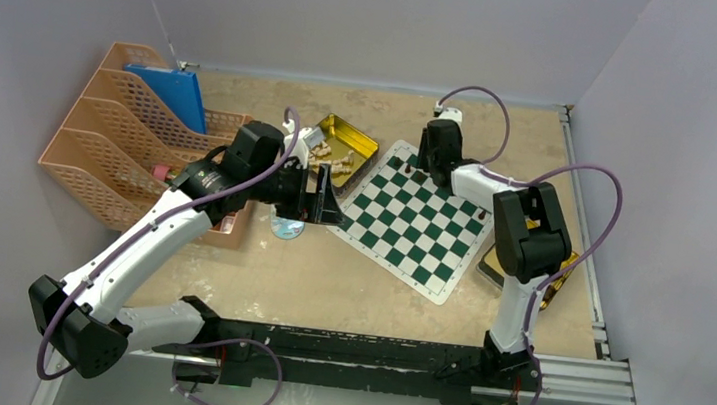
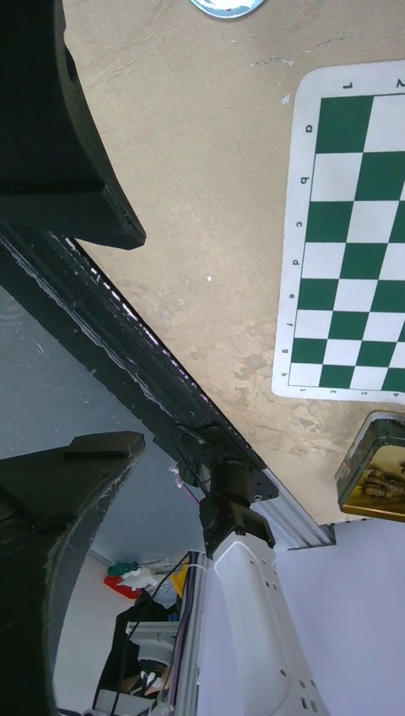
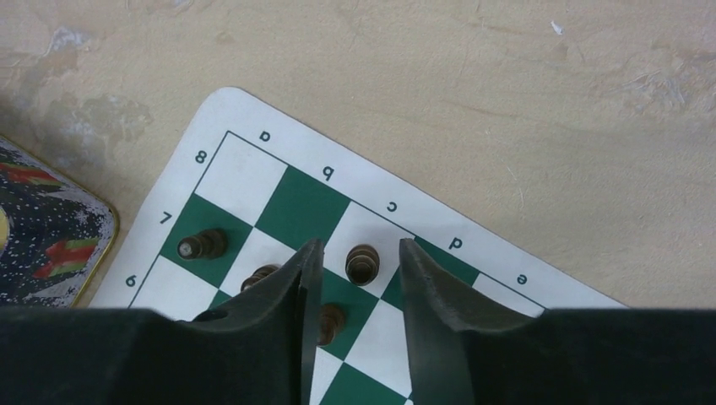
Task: Set up the chess pieces on the board
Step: Place the chess piece on the chessboard.
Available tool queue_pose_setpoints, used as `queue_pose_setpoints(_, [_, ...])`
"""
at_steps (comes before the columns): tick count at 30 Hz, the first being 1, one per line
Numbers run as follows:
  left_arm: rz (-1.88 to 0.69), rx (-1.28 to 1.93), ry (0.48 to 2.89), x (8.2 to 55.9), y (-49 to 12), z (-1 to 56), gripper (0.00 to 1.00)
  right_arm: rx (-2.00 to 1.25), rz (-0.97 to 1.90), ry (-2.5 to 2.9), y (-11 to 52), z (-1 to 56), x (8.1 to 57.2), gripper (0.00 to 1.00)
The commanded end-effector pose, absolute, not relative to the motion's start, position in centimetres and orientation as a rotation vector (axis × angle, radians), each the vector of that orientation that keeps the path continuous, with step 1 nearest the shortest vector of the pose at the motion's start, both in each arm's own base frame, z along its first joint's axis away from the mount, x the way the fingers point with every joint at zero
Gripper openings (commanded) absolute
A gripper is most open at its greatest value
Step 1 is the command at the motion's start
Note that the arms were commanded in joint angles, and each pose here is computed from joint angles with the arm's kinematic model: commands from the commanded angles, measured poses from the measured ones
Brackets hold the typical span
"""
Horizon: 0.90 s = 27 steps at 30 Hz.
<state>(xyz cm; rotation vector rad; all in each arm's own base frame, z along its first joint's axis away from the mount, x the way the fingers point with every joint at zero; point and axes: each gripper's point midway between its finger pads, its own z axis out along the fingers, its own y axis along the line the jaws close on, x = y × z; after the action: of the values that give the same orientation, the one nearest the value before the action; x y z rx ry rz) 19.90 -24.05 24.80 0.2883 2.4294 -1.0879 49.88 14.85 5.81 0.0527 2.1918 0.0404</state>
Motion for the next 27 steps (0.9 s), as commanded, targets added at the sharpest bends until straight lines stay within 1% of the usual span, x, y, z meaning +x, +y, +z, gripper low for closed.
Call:
queue_pose_setpoints(1, [-1.083,0.278,2.381,20.0,-23.8,26.1,0.79,0.068,0.082,2.113,15.4,9.8,51.7,0.44])
queue_pose_setpoints(4, [-1.077,0.278,2.383,20.1,-23.7,26.0,0.80,0.070,0.080,2.111,15.4,11.1,52.0,0.49])
queue_pose_setpoints(7, [-1.025,0.250,2.397,20.5,-23.2,25.7,0.80,0.091,0.092,2.103,15.5,12.5,51.9,0.50])
queue_pose_setpoints(9, [-0.971,0.231,2.401,21.0,-22.7,25.5,0.82,0.112,0.104,2.096,15.4,13.6,51.7,0.52])
queue_pose_setpoints(13, [-0.905,0.222,2.398,21.7,-22.1,25.3,0.83,0.184,0.118,2.088,14.9,16.1,50.7,0.52])
queue_pose_setpoints(16, [-0.882,0.214,2.426,21.9,-22.0,24.6,0.83,0.242,0.121,2.105,13.9,17.7,48.6,0.52])
queue_pose_setpoints(21, [-0.891,0.229,2.460,21.8,-22.4,23.6,0.83,0.392,0.036,2.140,10.6,18.9,44.2,0.52])
queue_pose_setpoints(27, [-1.004,0.288,2.451,21.3,-23.7,23.5,0.83,0.588,-0.129,2.161,4.4,18.9,38.3,0.55])
